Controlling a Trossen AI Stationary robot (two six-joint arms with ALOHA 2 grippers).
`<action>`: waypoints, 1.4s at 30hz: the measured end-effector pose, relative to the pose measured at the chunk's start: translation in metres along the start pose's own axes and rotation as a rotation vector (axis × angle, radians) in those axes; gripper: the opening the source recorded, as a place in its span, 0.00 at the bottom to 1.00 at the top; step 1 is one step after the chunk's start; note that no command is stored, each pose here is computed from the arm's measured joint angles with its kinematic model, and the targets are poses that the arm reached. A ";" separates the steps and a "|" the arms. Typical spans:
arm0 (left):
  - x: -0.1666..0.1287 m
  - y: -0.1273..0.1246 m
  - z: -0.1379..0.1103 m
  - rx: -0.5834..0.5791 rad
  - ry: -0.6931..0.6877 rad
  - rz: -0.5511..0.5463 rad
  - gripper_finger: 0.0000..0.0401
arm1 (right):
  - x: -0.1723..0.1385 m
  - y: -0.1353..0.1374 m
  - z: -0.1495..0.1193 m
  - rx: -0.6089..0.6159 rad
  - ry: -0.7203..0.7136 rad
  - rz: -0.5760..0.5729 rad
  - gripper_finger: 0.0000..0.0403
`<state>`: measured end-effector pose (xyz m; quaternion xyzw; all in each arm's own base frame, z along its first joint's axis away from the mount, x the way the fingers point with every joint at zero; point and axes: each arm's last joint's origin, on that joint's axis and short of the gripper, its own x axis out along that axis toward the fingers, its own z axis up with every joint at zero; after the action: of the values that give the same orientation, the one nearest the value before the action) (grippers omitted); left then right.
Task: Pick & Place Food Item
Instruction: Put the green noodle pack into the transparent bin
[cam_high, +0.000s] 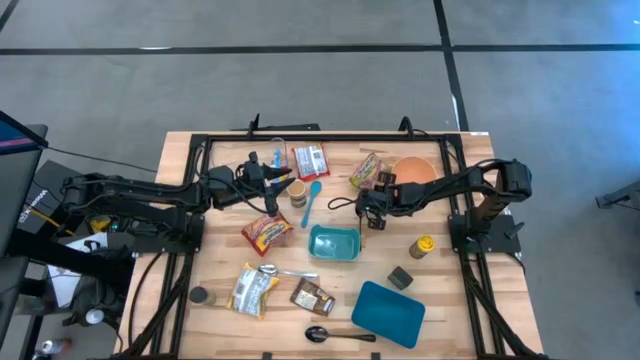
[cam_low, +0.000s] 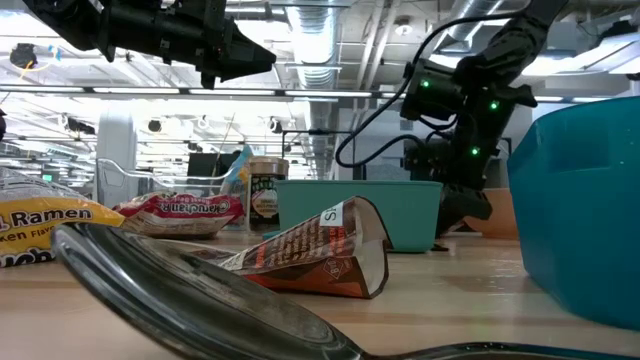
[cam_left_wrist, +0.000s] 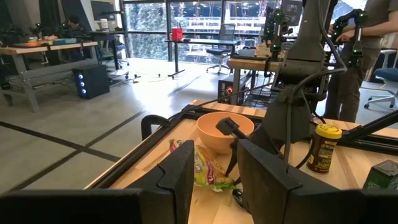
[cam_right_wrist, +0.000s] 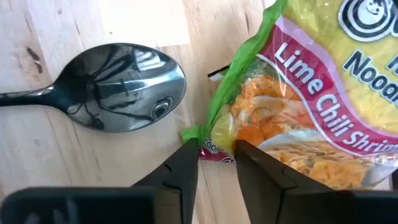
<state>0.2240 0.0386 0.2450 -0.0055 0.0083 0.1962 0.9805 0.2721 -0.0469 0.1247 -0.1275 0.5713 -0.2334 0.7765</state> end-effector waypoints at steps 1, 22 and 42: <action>0.000 0.000 0.000 0.000 0.000 0.000 0.29 | 0.000 0.000 0.000 0.000 0.000 0.000 0.22; 0.000 0.000 0.000 0.000 0.000 0.000 0.29 | 0.000 0.000 0.000 0.000 -0.002 0.000 0.01; 0.000 0.000 0.000 0.000 0.000 0.000 0.29 | -0.001 -0.002 0.000 -0.012 0.000 -0.084 0.00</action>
<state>0.2240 0.0386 0.2450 -0.0055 0.0083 0.1963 0.9805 0.2718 -0.0480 0.1264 -0.1560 0.5666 -0.2626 0.7653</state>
